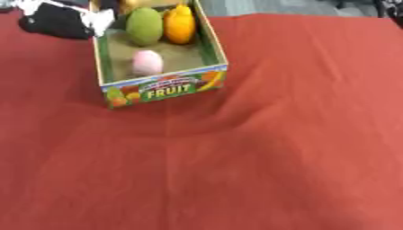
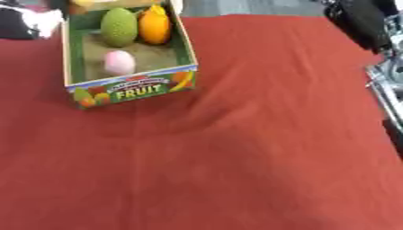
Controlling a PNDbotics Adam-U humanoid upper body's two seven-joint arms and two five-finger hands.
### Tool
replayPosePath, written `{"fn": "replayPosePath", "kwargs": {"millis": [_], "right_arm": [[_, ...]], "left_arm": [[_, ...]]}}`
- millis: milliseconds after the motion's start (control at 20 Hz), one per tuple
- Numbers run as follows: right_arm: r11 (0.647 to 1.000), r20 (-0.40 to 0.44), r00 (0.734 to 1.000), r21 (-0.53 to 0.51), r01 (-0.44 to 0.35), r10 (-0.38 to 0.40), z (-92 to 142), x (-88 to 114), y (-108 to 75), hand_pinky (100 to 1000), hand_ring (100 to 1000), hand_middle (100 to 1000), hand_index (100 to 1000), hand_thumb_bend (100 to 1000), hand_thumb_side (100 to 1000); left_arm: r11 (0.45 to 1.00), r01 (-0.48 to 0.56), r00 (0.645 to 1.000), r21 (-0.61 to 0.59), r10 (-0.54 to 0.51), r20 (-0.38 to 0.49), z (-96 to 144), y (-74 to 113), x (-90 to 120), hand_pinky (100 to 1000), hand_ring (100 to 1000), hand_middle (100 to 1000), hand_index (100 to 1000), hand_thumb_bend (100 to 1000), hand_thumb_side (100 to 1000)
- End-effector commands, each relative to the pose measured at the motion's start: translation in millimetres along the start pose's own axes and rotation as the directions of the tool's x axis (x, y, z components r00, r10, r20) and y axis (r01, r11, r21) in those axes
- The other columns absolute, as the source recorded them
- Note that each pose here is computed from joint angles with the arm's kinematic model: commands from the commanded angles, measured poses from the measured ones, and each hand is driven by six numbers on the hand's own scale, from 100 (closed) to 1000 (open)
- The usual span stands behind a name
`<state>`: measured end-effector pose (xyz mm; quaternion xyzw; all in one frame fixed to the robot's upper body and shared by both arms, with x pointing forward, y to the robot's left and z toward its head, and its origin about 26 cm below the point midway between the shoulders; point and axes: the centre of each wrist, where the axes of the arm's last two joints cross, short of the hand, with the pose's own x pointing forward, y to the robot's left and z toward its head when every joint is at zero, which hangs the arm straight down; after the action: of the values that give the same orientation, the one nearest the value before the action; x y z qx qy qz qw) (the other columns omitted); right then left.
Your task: Pick up objects on the table and place them in the box.
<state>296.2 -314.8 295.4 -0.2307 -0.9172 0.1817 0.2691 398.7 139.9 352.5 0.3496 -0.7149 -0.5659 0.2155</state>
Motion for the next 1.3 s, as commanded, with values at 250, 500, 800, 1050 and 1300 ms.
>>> {"fn": "replayPosePath", "kwargs": {"millis": [250,500,800,1050,1300], "right_arm": [[1.0,0.032,0.999,0.006,0.004,-0.004,-6,7,-3.4,874,780,640,833,100,597],[1.0,0.028,1.0,0.007,0.008,-0.008,-5,7,-3.2,875,780,639,833,100,598],[1.0,0.021,1.0,0.006,0.004,-0.004,-3,6,-4.1,875,780,640,833,100,598],[1.0,0.018,1.0,0.0,-0.009,0.009,-1,4,-6.7,875,780,640,832,100,595],[1.0,0.026,0.999,-0.021,-0.018,0.018,-1,4,-9.9,873,780,640,832,100,589]], "left_arm": [[0.998,0.063,0.997,-0.019,-0.062,0.034,-16,-16.6,-15,794,772,729,830,142,489],[0.982,0.163,0.987,-0.093,-0.163,0.013,-16,-28.7,-23,924,933,896,997,473,639],[0.971,0.221,0.973,-0.091,-0.226,-0.044,-8,-28.6,-30,937,943,895,995,515,750],[0.978,0.077,0.996,0.191,-0.069,-0.05,21,10.5,-19,873,855,804,878,151,759],[0.828,-0.143,0.99,0.542,0.124,0.071,88,64.2,11,826,801,753,834,100,699]]}}
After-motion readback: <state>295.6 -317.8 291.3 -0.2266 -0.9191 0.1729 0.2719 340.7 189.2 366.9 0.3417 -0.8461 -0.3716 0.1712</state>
